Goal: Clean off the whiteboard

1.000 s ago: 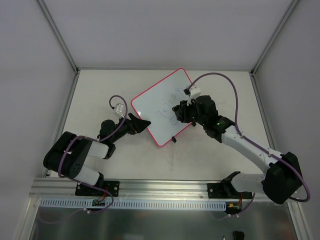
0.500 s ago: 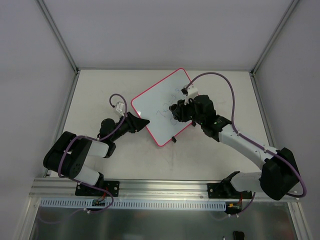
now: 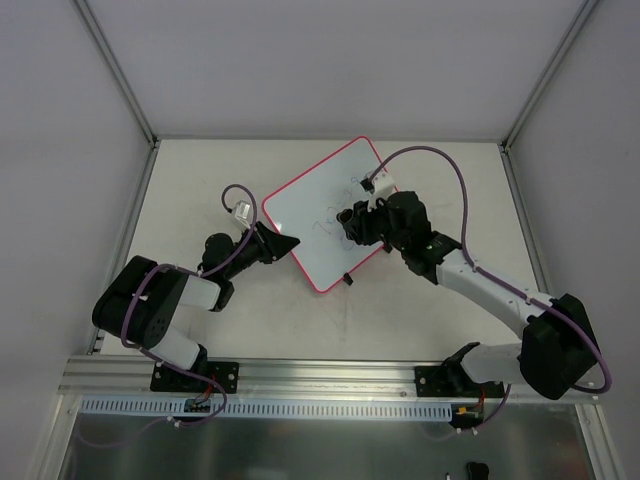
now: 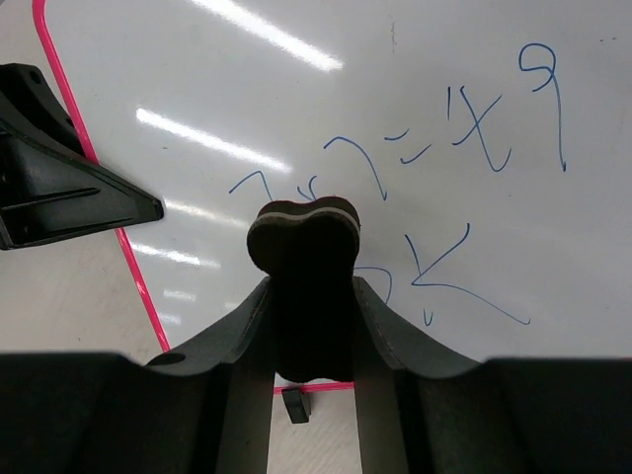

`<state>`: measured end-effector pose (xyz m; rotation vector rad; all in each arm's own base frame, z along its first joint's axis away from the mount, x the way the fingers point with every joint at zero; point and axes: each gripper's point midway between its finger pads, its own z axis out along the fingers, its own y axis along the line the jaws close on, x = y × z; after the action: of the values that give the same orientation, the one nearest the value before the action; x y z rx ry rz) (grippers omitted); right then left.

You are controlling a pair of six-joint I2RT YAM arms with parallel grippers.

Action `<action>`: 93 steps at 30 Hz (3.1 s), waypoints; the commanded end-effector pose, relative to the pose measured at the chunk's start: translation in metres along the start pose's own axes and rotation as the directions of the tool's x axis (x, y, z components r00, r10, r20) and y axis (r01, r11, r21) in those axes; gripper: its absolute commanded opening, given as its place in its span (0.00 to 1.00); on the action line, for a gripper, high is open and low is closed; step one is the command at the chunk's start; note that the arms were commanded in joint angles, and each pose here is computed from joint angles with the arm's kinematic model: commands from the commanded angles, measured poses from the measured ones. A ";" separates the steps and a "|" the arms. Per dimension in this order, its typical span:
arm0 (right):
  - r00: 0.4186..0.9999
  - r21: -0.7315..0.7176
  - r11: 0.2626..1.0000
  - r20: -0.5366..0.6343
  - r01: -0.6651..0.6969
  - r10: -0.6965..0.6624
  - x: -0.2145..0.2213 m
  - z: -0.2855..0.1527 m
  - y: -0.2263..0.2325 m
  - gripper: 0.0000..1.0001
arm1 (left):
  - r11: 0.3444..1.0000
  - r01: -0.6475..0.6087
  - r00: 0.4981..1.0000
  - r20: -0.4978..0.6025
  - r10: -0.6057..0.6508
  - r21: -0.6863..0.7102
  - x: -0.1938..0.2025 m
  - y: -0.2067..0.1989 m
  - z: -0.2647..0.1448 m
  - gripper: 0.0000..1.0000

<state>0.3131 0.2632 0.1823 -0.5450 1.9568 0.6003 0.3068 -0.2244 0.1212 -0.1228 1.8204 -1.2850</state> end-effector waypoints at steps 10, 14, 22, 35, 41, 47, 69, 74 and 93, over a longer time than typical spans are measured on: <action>0.999 -0.047 0.998 0.029 0.041 -0.040 -0.003 0.011 0.007 0.00 | 0.929 -0.229 0.953 0.259 0.154 0.290 -0.060 -0.080 -0.003 0.58; 0.999 -0.057 0.997 0.023 0.044 -0.043 -0.001 0.013 0.008 0.00 | 0.931 -0.223 0.954 0.263 0.147 0.288 -0.061 -0.080 -0.003 0.23; 0.998 -0.118 0.991 0.009 0.064 -0.063 0.004 0.022 0.021 0.00 | 0.931 -0.228 0.953 0.260 0.153 0.286 -0.059 -0.079 -0.004 0.09; 0.984 -0.198 0.964 0.035 0.176 -0.173 0.013 0.044 0.058 0.00 | 0.935 -0.237 0.956 0.233 0.176 0.264 -0.051 -0.066 0.002 0.00; 0.978 -0.194 0.959 0.045 0.207 -0.203 0.012 0.055 0.068 0.00 | 0.936 -0.253 0.953 0.232 0.197 0.243 -0.047 -0.060 0.000 0.00; 0.973 -0.175 0.957 0.050 0.229 -0.224 0.008 0.069 0.072 0.00 | 0.934 -0.262 0.952 0.225 0.209 0.242 -0.044 -0.058 -0.001 0.00; 0.993 0.084 0.989 -0.017 0.118 -0.117 0.014 0.094 -0.026 0.00 | 0.927 -0.288 0.946 0.223 0.236 0.239 -0.040 -0.058 -0.006 0.00; 1.000 0.143 0.990 -0.007 0.012 -0.011 0.009 0.089 -0.079 0.00 | 0.929 -0.286 0.947 0.220 0.236 0.235 -0.040 -0.056 -0.005 0.00; 0.994 0.393 0.914 -0.009 -0.098 0.110 0.016 0.066 -0.176 0.00 | 0.927 -0.293 0.945 0.218 0.243 0.235 -0.038 -0.056 -0.006 0.00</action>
<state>0.4467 0.2069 0.1255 -0.2903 2.0209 0.4284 0.3073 -0.2276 0.1228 -0.0484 1.7900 -1.2893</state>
